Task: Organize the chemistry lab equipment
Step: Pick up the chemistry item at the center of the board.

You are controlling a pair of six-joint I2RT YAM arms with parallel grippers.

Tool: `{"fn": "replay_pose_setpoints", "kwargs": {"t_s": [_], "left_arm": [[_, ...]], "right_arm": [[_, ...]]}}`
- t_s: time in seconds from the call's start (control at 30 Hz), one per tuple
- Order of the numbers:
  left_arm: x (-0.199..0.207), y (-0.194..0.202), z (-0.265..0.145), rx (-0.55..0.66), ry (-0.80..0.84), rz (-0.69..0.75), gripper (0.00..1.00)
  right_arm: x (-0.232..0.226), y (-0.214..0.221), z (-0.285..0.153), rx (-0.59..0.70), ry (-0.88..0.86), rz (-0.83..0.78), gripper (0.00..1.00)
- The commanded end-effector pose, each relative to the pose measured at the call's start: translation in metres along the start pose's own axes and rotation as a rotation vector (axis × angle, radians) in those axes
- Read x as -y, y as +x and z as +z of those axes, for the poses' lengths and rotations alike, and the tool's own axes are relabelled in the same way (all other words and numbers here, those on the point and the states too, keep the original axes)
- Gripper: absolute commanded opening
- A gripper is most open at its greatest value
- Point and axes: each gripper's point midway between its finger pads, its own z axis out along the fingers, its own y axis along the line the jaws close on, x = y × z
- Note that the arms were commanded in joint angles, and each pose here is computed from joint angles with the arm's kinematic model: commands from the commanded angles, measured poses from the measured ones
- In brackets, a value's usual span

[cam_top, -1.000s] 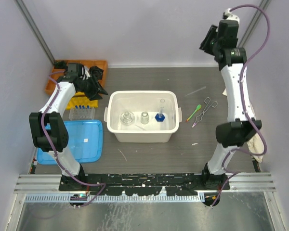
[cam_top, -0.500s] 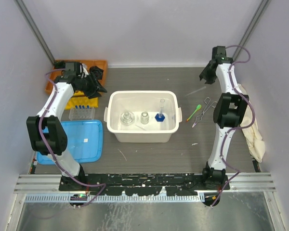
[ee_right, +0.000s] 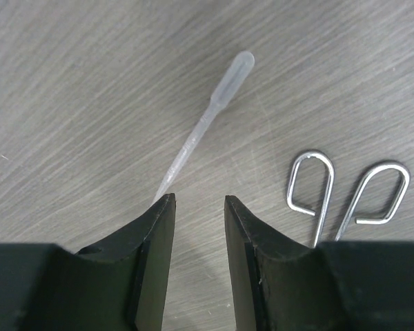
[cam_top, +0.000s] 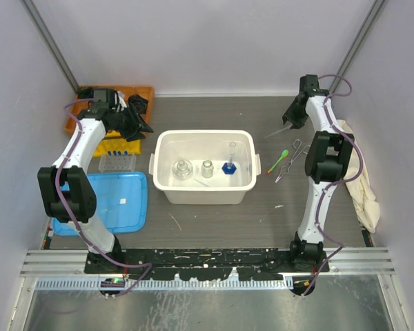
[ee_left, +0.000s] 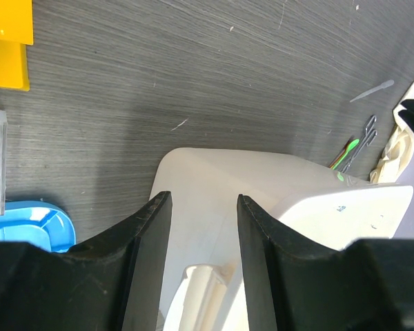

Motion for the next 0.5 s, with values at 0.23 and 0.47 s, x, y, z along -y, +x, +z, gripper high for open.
{"fn": "replay_pose_setpoints", "kwargs": {"t_s": [0.23, 0.47], "left_arm": [[0.008, -0.005, -0.015, 0.046, 0.023, 0.03, 0.44], [0.006, -0.004, -0.016, 0.047, 0.018, 0.03, 0.44]], "right_arm": [[-0.014, -0.017, 0.024, 0.048, -0.019, -0.016, 0.4], [-0.023, -0.01, 0.039, 0.034, -0.018, -0.038, 0.39]]}}
